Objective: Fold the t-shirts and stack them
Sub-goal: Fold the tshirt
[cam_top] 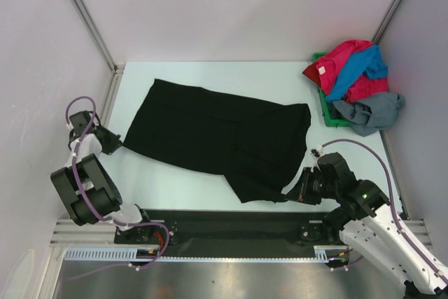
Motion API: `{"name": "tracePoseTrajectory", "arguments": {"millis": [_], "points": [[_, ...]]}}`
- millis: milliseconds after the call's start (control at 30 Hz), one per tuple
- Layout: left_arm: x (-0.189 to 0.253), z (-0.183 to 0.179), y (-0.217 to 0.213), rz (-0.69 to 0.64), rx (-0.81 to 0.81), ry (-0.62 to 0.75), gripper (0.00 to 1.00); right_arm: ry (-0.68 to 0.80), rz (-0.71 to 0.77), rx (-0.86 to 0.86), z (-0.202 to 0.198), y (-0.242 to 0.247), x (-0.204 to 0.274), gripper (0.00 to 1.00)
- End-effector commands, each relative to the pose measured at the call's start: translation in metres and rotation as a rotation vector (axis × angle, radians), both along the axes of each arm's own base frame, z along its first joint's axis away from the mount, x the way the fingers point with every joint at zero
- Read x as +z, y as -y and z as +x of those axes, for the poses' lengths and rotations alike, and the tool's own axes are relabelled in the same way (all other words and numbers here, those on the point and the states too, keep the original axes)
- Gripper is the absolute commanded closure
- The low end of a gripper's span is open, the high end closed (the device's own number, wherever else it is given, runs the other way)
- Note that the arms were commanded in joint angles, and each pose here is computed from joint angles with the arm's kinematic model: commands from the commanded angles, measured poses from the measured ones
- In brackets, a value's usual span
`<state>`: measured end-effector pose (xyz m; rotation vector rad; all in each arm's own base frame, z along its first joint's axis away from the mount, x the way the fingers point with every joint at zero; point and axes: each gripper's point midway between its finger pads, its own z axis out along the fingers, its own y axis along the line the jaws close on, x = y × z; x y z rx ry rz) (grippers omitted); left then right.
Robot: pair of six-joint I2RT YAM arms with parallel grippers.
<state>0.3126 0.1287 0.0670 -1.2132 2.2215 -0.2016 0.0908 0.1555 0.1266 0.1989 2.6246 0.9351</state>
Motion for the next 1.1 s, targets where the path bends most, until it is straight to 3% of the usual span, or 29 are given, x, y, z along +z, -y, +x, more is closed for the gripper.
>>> {"name": "tracePoseTrajectory", "arguments": {"millis": [0,367,833,1067], "points": [[0.005,0.017,-0.006,0.007,-0.020,0.056,1.00,0.038,-0.004,-0.020,0.015,-0.004,0.015,1.00],[0.023,0.076,0.016,-0.008,-0.127,0.136,0.99,0.113,-0.066,-0.162,0.087,0.025,0.022,1.00],[0.022,0.166,0.038,-0.030,-0.179,0.160,1.00,0.166,-0.079,-0.214,0.187,0.047,0.036,1.00],[0.017,0.204,0.039,-0.044,-0.187,0.165,1.00,0.151,-0.085,-0.230,0.216,0.051,0.028,1.00]]}}
